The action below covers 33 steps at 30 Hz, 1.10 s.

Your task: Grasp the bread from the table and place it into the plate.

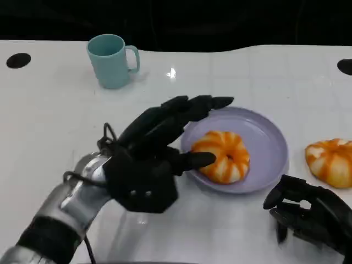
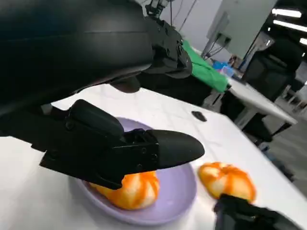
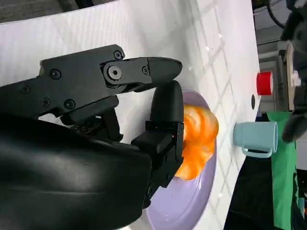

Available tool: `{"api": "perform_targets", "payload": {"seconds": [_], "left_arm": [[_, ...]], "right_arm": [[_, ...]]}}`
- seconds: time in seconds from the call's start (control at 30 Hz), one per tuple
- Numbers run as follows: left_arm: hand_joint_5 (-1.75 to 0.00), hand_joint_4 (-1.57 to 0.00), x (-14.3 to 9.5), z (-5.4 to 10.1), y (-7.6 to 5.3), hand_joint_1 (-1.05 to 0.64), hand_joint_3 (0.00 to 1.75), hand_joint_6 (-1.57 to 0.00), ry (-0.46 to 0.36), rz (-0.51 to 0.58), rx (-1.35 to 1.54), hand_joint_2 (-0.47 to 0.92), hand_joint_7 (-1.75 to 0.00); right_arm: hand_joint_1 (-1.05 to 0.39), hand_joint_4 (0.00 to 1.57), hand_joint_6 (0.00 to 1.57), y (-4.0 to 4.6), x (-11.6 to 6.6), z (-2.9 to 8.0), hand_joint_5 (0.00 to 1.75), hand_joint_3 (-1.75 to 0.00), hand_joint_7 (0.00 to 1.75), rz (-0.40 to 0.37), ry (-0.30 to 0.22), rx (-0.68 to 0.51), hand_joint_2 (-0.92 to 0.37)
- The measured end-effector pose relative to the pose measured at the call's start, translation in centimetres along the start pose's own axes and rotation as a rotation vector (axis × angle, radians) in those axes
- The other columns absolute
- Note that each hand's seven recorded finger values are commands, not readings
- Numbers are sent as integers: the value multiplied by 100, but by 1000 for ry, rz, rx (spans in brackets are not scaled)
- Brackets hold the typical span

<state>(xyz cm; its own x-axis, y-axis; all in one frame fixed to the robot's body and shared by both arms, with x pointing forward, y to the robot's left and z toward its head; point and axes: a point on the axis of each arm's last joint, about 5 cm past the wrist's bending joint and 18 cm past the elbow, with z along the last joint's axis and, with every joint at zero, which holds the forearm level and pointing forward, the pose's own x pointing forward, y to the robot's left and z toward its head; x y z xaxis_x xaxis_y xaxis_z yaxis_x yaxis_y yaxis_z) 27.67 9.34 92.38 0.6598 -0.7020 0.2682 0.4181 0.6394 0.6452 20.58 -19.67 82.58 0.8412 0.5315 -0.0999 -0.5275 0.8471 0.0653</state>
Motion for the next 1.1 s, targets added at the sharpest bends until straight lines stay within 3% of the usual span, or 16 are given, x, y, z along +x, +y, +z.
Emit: {"api": "perform_targets", "payload": {"seconds": [0.27, 0.4, 0.47, 0.53, 0.67, 0.83, 1.1], "left_arm": [[-98, -37, -312, -52, -109, -73, 54, -50, -57, 175, -304, 92, -46], [-120, -45, -455, -56, -185, -67, 55, -53, -84, 244, -448, 92, -71], [-137, -45, -530, -64, -232, -70, 58, -45, -85, 266, -509, 92, -100], [-140, -46, -601, -66, -256, -70, 57, -44, -85, 296, -553, 92, -106], [-171, -54, -744, -69, -328, -78, 48, -57, -57, 372, -677, 92, -130], [-175, -65, -950, -78, -460, -77, 44, -57, 12, 451, -860, 92, -147], [-175, -80, -1170, -64, -528, -75, 43, -62, 66, 433, -1061, 92, -161]], "right_arm": [[-50, 65, 63, -3, -3, 5, 175, -30, 141, -2, 1, -1, -92], [-50, 65, 63, -1, -1, 11, 175, -29, 140, 0, 4, 2, -92], [-51, 65, 63, -1, -8, 7, 175, -29, 140, -2, 5, 2, -92], [-52, 65, 63, -1, -9, 6, 175, -29, 140, -3, 10, 6, -92], [-52, 64, 63, 1, -9, 10, 175, -30, 140, -2, 9, 4, -92], [-52, 64, 63, 1, -23, 3, 175, -30, 140, -1, 4, -3, -92], [-52, 66, 64, -1, -33, -8, 175, -29, 141, 16, 3, 1, -92]]}}
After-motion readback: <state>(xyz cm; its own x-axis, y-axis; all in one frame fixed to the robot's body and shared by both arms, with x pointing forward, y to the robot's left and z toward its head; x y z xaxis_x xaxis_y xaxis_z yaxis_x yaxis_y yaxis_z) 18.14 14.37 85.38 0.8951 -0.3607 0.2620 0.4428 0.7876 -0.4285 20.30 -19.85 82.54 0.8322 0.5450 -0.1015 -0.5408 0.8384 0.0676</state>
